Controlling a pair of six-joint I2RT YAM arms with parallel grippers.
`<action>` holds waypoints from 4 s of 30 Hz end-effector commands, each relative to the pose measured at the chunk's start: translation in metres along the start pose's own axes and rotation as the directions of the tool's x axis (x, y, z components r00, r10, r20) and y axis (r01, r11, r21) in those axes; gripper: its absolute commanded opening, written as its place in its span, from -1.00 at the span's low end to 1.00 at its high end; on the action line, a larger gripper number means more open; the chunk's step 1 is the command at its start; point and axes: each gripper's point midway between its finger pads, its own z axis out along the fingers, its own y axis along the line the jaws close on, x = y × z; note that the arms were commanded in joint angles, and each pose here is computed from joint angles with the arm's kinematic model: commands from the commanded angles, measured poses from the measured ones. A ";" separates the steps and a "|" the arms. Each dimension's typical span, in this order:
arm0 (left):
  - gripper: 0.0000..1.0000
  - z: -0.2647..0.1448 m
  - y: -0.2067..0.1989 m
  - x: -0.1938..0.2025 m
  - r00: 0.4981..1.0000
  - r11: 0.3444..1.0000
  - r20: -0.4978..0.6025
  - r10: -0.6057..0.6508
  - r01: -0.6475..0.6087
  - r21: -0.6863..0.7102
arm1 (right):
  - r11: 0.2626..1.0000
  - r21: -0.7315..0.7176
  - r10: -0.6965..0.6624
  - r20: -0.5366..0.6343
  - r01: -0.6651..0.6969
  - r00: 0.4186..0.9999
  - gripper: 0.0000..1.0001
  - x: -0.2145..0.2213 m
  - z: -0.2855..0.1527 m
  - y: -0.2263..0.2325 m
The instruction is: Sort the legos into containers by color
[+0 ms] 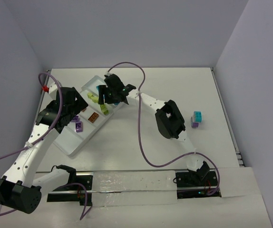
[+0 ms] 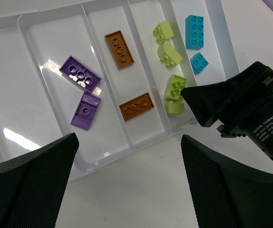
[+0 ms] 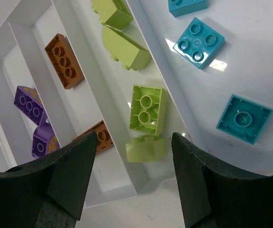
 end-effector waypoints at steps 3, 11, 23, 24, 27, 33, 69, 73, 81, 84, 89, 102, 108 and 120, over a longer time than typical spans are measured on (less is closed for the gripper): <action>0.93 -0.007 -0.007 -0.014 1.000 1.000 0.026 -0.005 0.005 0.024 | 0.999 -0.038 -0.019 0.058 0.021 0.998 0.44 -0.022 -0.014 0.020; 0.93 -0.007 -0.008 -0.013 1.000 1.000 0.024 -0.006 0.005 0.028 | 0.998 0.000 -0.059 0.123 0.059 0.991 0.47 -0.046 -0.047 0.022; 0.93 -0.001 -0.023 -0.009 1.000 0.997 0.000 0.004 -0.004 0.080 | 0.956 0.291 -0.091 0.184 0.034 0.979 0.84 -0.051 -0.154 -0.081; 0.93 0.000 -0.025 -0.009 1.000 0.996 -0.003 0.006 -0.006 0.084 | 0.950 0.312 -0.086 0.189 0.024 0.978 0.84 -0.049 -0.163 -0.091; 0.93 0.002 -0.031 -0.006 1.000 0.994 -0.014 0.022 -0.021 0.108 | 0.902 0.430 -0.058 0.204 -0.036 0.977 0.89 -0.038 -0.206 -0.141; 0.93 0.008 -0.040 -0.001 0.999 0.990 -0.035 0.041 -0.036 0.136 | 0.750 0.628 0.055 0.252 -0.206 0.966 0.94 -0.008 -0.283 -0.231; 0.92 0.015 -0.047 0.010 0.993 0.981 -0.063 0.103 -0.090 0.170 | 0.466 0.701 0.279 0.463 -0.540 0.841 1.00 0.049 -0.364 -0.357; 0.92 0.016 -0.050 0.010 0.992 0.980 -0.067 0.110 -0.097 0.176 | 0.460 0.710 0.275 0.457 -0.533 0.846 1.00 0.052 -0.364 -0.368; 0.92 0.017 -0.048 0.007 0.991 0.982 -0.064 0.119 -0.108 0.158 | 0.412 0.713 0.312 0.474 -0.567 0.823 0.99 0.069 -0.363 -0.381; 0.92 0.017 -0.050 0.008 0.991 0.981 -0.067 0.119 -0.107 0.162 | 0.422 0.708 0.320 0.468 -0.566 0.824 1.00 0.072 -0.360 -0.381; 0.92 0.020 -0.051 0.012 0.990 0.980 -0.079 0.120 -0.105 0.166 | 0.461 0.692 0.330 0.447 -0.555 0.832 0.94 0.076 -0.352 -0.377; 0.92 0.018 -0.052 0.008 0.990 0.979 -0.071 0.121 -0.108 0.172 | 0.461 0.698 0.340 0.432 -0.548 0.836 0.06 0.086 -0.347 -0.379; 0.92 0.017 -0.051 0.009 0.990 0.979 -0.072 0.121 -0.107 0.174 | 0.452 0.703 0.344 0.430 -0.549 0.835 -0.41 0.088 -0.345 -0.380; 0.92 0.013 -0.073 0.016 0.987 0.959 -0.118 0.110 -0.074 0.275 | 0.815 0.317 0.335 0.425 -0.485 0.841 -1.00 0.028 -0.325 -0.283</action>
